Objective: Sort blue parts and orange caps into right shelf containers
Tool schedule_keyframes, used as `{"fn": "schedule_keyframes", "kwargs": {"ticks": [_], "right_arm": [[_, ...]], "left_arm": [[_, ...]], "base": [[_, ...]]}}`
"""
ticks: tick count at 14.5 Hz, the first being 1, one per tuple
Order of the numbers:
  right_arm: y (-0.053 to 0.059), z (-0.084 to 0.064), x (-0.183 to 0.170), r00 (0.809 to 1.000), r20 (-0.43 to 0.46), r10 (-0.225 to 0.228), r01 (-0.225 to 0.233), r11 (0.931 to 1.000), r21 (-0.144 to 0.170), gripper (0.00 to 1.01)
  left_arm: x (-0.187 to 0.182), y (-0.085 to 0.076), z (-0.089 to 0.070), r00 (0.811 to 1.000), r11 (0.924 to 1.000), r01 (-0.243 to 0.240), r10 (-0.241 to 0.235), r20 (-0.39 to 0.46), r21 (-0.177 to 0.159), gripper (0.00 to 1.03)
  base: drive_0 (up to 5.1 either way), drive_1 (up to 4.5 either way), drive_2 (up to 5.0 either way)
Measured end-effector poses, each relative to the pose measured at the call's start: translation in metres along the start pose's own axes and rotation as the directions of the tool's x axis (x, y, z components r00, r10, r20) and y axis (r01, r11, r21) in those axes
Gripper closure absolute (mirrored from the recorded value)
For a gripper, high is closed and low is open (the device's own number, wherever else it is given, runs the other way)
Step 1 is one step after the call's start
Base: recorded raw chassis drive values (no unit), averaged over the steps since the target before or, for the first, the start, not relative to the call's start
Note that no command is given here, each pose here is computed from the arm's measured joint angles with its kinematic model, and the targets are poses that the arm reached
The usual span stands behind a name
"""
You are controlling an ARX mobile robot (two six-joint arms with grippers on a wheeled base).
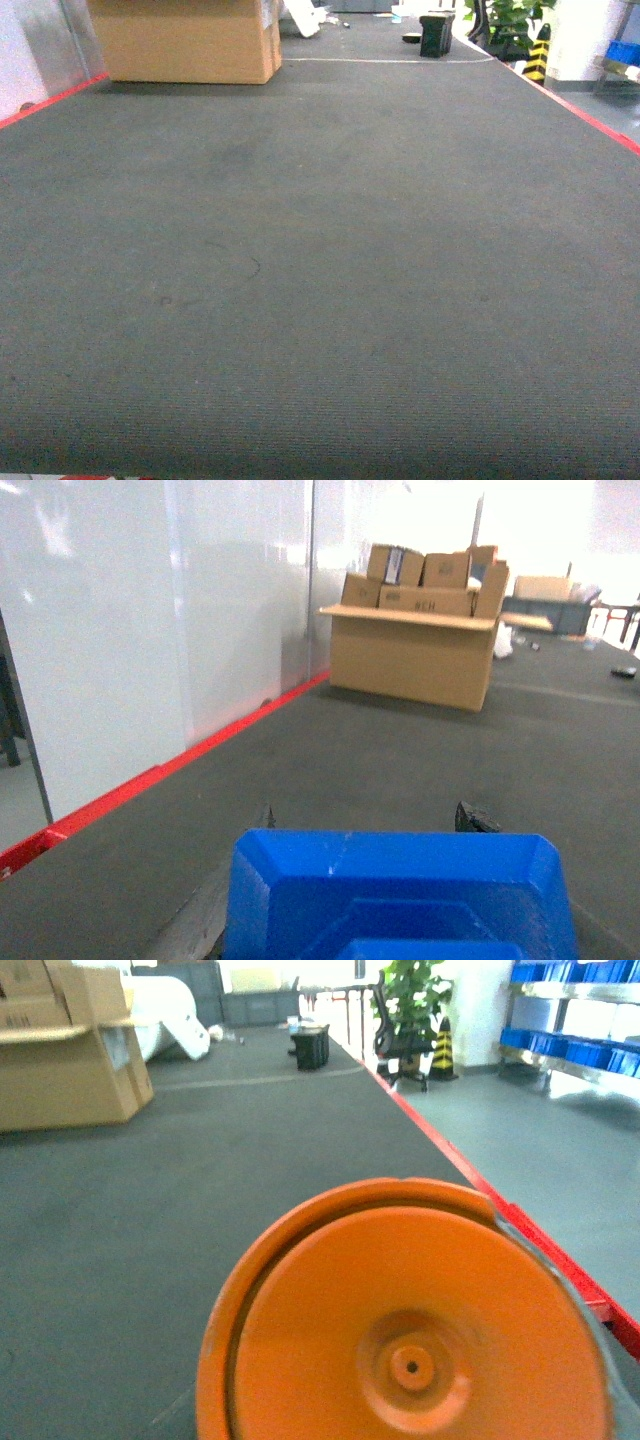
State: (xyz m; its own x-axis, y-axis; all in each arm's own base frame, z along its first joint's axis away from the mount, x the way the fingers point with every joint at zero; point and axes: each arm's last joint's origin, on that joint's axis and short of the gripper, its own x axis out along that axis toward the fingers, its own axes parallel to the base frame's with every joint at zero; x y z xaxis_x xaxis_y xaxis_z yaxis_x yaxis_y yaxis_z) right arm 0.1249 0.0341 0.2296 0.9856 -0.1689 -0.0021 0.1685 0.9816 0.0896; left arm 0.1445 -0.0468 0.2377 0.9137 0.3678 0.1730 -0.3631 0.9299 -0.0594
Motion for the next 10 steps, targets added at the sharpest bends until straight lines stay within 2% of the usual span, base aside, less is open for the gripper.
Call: {"fn": "schedule_keyframes", "kwargs": {"ticks": [1, 2, 3, 4, 5, 6, 8, 9, 10], "right_arm": [[-0.002, 0.008, -0.015, 0.998, 0.062, 0.015, -0.017, 0.9994, 0.032, 0.54], [-0.002, 0.011, -0.019, 0.996, 0.086, 0.030, -0.034, 0.9984, 0.046, 0.54], [-0.002, 0.009, -0.018, 0.997, 0.071, 0.028, -0.030, 0.9990, 0.033, 0.54], [-0.002, 0.006, -0.017, 0.998, 0.053, 0.024, -0.025, 0.9995, 0.019, 0.54], [-0.007, -0.001, -0.023, 0.993, -0.017, 0.119, -0.120, 0.9913, -0.055, 0.54], [-0.014, -0.008, -0.026, 0.989, -0.018, 0.145, -0.146, 0.9871, -0.066, 0.54], [-0.021, -0.016, -0.025, 0.987, -0.010, 0.160, -0.160, 0.9848, -0.067, 0.54], [-0.023, -0.021, -0.024, 0.986, -0.014, 0.167, -0.168, 0.9833, -0.070, 0.54], [-0.026, -0.027, -0.023, 0.986, -0.023, 0.165, -0.166, 0.9833, -0.075, 0.54]], "left_arm": [[-0.010, 0.006, 0.013, 0.999, 0.9987, 0.001, 0.001, 0.047, -0.051, 0.61], [-0.013, 0.009, 0.018, 0.997, 0.9970, -0.002, 0.008, 0.073, -0.078, 0.61], [-0.012, 0.008, 0.018, 0.998, 0.9979, -0.004, 0.009, 0.067, -0.064, 0.61], [-0.011, 0.007, 0.014, 0.999, 0.9997, 0.012, -0.012, 0.031, -0.023, 0.61], [-0.008, 0.013, 0.012, 0.984, 0.9844, 0.170, -0.168, -0.060, 0.045, 0.61], [-0.012, 0.023, 0.004, 0.958, 0.9635, 0.265, -0.258, -0.129, 0.040, 0.61], [-0.017, 0.031, -0.012, 0.922, 0.9349, 0.355, -0.347, -0.171, 0.014, 0.61], [-0.018, 0.034, -0.019, 0.914, 0.9295, 0.369, -0.360, -0.189, 0.012, 0.61], [-0.019, 0.037, -0.027, 0.910, 0.9290, 0.370, -0.361, -0.203, 0.009, 0.61]], "base": [[0.0, 0.00, 0.0], [0.0, 0.00, 0.0], [0.0, 0.00, 0.0], [0.0, 0.00, 0.0], [0.0, 0.00, 0.0], [0.0, 0.00, 0.0], [0.0, 0.00, 0.0], [0.0, 0.00, 0.0], [0.0, 0.00, 0.0]]}}
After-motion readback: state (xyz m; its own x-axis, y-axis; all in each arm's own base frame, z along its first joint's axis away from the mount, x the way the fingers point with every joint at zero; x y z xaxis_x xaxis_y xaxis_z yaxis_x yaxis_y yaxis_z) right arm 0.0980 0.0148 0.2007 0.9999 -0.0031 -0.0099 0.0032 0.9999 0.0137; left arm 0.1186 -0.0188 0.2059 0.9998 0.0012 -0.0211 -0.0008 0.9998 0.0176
